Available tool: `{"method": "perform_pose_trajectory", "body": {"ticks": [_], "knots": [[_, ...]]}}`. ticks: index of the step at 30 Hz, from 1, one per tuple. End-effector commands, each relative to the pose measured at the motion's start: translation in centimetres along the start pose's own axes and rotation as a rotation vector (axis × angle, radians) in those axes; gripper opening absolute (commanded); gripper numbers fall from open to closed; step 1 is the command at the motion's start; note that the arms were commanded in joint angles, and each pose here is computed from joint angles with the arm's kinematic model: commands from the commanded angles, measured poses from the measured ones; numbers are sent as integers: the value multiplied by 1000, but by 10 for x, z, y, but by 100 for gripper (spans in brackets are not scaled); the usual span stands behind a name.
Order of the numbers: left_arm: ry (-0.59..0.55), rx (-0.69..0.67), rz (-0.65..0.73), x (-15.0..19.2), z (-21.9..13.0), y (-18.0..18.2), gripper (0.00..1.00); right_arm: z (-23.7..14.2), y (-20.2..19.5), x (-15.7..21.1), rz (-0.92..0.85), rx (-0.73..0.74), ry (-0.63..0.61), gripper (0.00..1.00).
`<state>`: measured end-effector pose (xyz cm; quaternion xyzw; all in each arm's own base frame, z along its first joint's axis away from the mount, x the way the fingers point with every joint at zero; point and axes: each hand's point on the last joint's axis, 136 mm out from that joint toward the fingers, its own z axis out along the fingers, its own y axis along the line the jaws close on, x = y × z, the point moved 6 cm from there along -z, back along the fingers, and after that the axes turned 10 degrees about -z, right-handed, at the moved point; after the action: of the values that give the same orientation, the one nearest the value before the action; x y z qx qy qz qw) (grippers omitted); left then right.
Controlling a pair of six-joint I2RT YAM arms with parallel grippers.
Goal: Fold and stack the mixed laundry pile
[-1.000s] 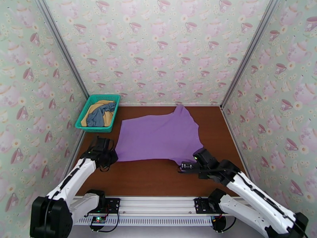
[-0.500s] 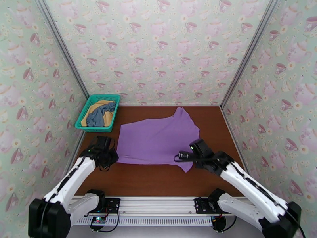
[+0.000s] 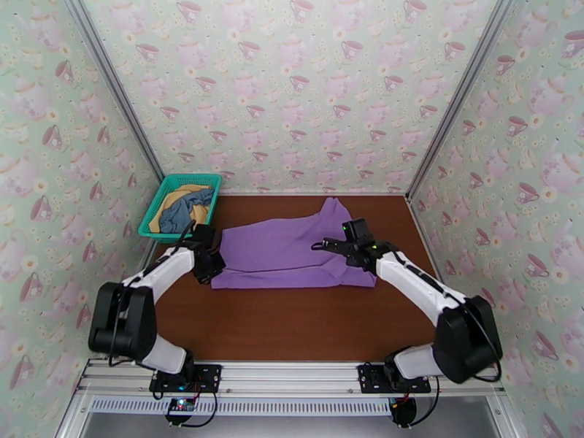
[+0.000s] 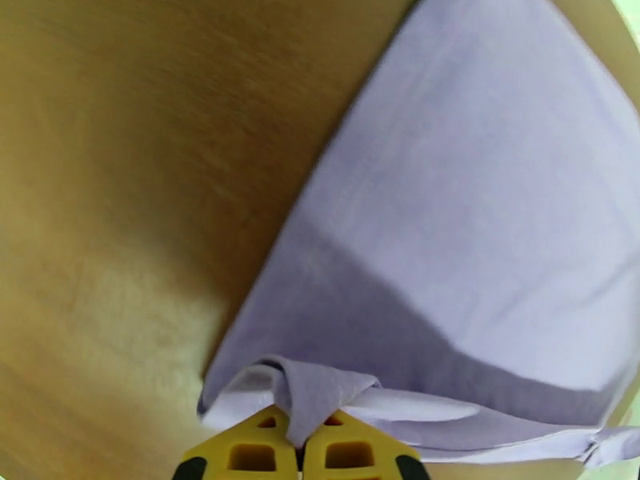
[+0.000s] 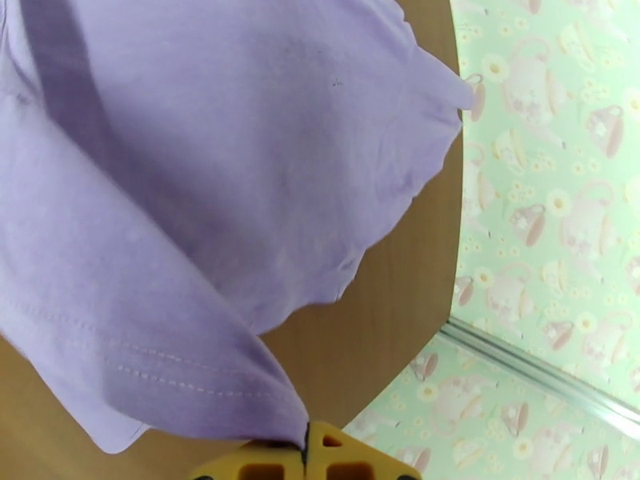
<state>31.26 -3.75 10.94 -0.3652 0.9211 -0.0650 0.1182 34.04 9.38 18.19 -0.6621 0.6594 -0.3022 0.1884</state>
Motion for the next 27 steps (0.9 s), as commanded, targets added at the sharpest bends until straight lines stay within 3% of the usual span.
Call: {"method": "perform_pose_trajectory", "body": {"ticks": [1, 2, 3, 5, 6, 9, 13, 17, 19, 20, 21, 23, 25, 27], "knots": [[-38, -7, 25, -18, 11, -10, 0, 14, -17, -9, 0, 27, -36, 0], [-34, -6, 32, -19, 15, -12, 0, 20, -17, -10, 4, 20, -32, 0], [-33, -2, 33, -21, 19, -15, 10, 26, -17, -11, 13, 16, -25, 0], [-32, 13, 38, -25, 24, -21, 43, 38, -20, -12, 38, 15, -13, 0], [-32, 17, 39, -26, 24, -23, 58, 44, -22, -12, 63, 19, -5, 5], [-44, 18, 42, -31, 20, -27, 79, 59, -32, -12, 155, 41, 15, 23], [-77, 5, 45, -34, 8, -25, 82, 70, -42, -15, 307, 68, 8, 36], [-118, -3, 42, -33, -11, -18, 84, 69, -49, -16, 485, 67, -2, 42], [-141, -12, 42, -31, -23, -12, 80, 63, -52, -14, 592, 55, 3, 42], [-148, -12, 42, -30, -28, -10, 74, 59, -53, -13, 633, 41, 6, 41], [-153, -12, 43, -28, -34, -8, 60, 52, -53, -11, 680, 17, 13, 40], [-161, -5, 49, -22, -43, -4, 24, 37, -49, -5, 822, -32, 47, 38], [-163, 3, 56, -15, -50, -1, 0, 20, -35, 0, 962, -130, 75, 33], [-152, 21, 63, -6, -52, 0, 0, 5, -9, -1, 1092, -262, 84, 27]]}}
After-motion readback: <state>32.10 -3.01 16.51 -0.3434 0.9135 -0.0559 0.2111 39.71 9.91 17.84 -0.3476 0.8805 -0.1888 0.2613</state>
